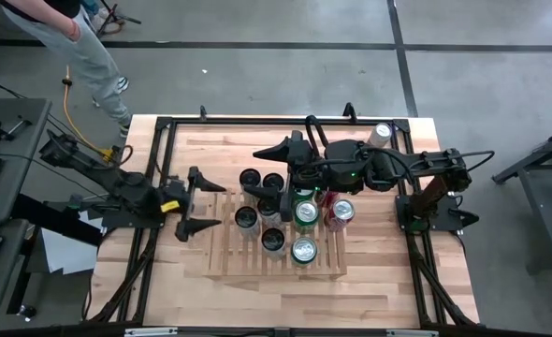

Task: Place canned beverage on shelf
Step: Put the pink-white soda can on the shelf

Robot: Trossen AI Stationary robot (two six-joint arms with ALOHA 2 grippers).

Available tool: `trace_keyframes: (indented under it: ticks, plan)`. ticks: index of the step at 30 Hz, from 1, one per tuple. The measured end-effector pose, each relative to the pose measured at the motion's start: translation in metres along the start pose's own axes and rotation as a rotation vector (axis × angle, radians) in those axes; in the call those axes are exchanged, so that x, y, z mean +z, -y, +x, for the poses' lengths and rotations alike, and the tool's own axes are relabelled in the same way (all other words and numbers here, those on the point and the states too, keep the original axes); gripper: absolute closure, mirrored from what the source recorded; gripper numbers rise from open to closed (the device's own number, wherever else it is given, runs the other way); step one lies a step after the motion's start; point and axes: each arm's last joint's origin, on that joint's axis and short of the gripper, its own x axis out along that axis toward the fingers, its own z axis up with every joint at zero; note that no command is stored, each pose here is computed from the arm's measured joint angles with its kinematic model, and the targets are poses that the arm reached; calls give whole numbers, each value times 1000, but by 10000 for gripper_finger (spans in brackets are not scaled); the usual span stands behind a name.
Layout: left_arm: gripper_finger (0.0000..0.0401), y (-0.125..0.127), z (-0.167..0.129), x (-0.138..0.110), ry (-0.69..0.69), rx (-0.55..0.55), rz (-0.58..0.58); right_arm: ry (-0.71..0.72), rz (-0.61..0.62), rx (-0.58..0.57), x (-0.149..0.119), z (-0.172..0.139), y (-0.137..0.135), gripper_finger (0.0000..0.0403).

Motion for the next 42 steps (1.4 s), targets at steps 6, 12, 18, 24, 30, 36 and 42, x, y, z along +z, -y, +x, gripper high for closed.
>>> trace_keyframes:
  ticks: [6, 12, 18, 24, 30, 36, 42]
  plan:
    - [1, -4, -11, 9, 53, -23, -203, 5, 2, 0, 1, 0, 0, 25]
    - [1, -5, -12, 10, 58, -26, -342, 33, 11, -90, 2, 0, 3, 25]
    - [1, -4, -9, 9, 49, -18, -392, 58, 18, -266, 5, -3, 12, 25]
    - [1, -4, -9, 8, 51, -2, -390, 44, 102, -432, 5, -6, 33, 25]
    - [1, -13, -15, 11, 117, 194, -393, -4, 202, -690, 4, -28, 65, 25]
    - [1, -28, -26, 15, 166, 324, -462, -135, 335, -1064, -10, -81, 113, 25]
    - [1, -34, -26, 8, 110, 334, -514, -253, 440, -1266, -29, -113, 159, 25]
